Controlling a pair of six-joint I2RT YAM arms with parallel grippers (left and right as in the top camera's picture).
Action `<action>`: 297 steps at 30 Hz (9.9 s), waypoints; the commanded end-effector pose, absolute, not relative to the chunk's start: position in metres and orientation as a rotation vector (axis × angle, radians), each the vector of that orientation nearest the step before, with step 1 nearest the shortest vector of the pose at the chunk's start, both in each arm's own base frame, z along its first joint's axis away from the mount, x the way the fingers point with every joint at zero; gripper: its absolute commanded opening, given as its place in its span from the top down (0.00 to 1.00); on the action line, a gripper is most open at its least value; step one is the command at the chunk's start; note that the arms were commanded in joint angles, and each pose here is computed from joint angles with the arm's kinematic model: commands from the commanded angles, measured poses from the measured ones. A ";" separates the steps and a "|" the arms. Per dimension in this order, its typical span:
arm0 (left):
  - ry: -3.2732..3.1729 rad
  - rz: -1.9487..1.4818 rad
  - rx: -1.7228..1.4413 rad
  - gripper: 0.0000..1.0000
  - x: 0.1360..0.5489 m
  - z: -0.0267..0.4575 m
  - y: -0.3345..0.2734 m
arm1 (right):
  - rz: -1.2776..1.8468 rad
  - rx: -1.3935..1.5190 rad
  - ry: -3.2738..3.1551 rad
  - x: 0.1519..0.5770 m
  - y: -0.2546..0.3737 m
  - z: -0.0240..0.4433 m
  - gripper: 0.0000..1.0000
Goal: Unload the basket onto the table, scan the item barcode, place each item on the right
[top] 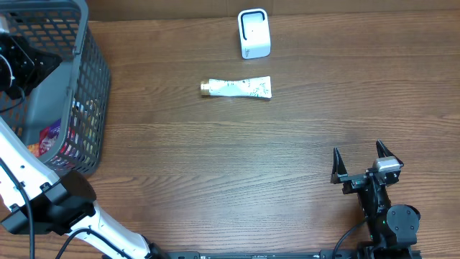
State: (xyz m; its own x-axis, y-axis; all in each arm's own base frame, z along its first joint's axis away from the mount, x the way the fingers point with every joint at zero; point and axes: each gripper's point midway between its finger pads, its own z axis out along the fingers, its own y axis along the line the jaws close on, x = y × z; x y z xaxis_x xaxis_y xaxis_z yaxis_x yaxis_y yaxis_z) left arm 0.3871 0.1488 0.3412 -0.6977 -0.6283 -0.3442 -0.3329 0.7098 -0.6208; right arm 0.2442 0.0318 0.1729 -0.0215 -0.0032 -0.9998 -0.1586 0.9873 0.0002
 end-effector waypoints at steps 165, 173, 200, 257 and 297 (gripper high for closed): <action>2.362 -1.277 1.309 0.96 0.312 0.279 -0.306 | 0.128 -0.137 1.583 0.244 0.034 0.171 0.00; 2.404 -1.017 1.783 0.96 0.260 0.187 -0.335 | 0.128 -0.137 1.583 0.244 0.034 0.171 0.00; 1.984 -1.869 1.263 0.96 0.304 0.155 -0.333 | 0.128 -0.137 1.583 0.244 0.034 0.171 0.00; 2.110 -0.062 -0.521 0.00 0.331 0.451 0.032 | 0.128 -0.137 1.583 0.244 0.034 0.171 0.00; 2.978 0.222 -0.678 0.00 0.336 0.141 0.318 | 0.128 -0.137 1.583 0.244 0.034 0.171 0.00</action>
State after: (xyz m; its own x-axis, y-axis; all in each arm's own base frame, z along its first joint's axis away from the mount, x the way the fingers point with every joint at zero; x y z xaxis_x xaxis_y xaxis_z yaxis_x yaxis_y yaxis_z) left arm 0.3277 0.3184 0.1365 -0.8108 -0.5772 -0.0971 -0.5849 0.8050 0.0988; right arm 0.2442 0.0318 0.1730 -0.0212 -0.0028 -0.9998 -0.1586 0.9873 0.0006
